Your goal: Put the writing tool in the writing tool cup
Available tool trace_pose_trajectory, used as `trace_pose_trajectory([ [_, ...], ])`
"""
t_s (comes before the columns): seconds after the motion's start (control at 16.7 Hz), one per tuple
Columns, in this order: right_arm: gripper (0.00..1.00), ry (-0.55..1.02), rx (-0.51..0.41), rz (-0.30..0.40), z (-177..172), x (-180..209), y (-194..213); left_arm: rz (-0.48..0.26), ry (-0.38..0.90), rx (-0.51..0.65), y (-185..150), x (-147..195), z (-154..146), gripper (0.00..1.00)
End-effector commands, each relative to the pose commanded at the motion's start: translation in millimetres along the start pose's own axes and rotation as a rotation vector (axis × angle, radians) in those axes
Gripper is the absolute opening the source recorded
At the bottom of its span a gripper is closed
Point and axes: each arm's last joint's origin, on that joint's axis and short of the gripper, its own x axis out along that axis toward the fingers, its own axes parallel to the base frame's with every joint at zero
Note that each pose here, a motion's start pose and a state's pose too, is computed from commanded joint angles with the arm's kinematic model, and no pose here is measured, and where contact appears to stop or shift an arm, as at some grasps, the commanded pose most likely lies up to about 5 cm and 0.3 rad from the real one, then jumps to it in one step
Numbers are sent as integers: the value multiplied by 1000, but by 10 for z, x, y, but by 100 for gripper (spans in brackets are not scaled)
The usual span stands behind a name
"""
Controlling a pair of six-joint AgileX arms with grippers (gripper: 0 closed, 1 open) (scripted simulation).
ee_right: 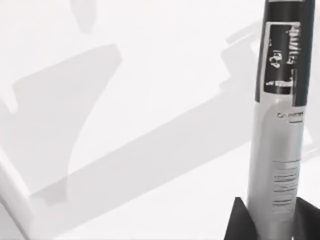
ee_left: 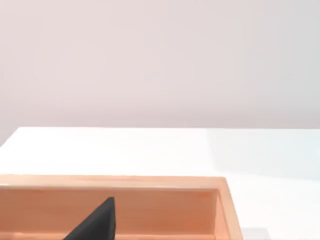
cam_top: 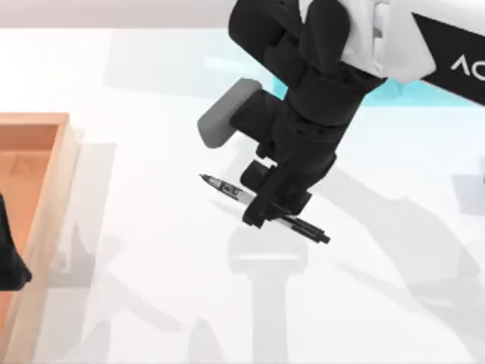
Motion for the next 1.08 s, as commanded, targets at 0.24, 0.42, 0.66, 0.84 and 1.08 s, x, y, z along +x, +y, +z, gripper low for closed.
trace_pose_trajectory([
  [0.24, 0, -170, 69, 146, -147, 105, -723, 0, 0, 0, 0, 0, 0, 100],
  [0.42, 0, -383, 124, 271, -492, 190, -1440, 0, 0, 0, 0, 0, 0, 100],
  [0.66, 0, -777, 147, 363, -1338, 229, -2328, 0, 0, 0, 0, 0, 0, 100],
  [0.84, 0, -1096, 86, 316, -2142, 150, -2752, 0, 0, 0, 0, 0, 0, 100],
  [1.08, 0, -1404, -75, 135, -3120, -21, -2935, 0, 0, 0, 0, 0, 0, 100],
])
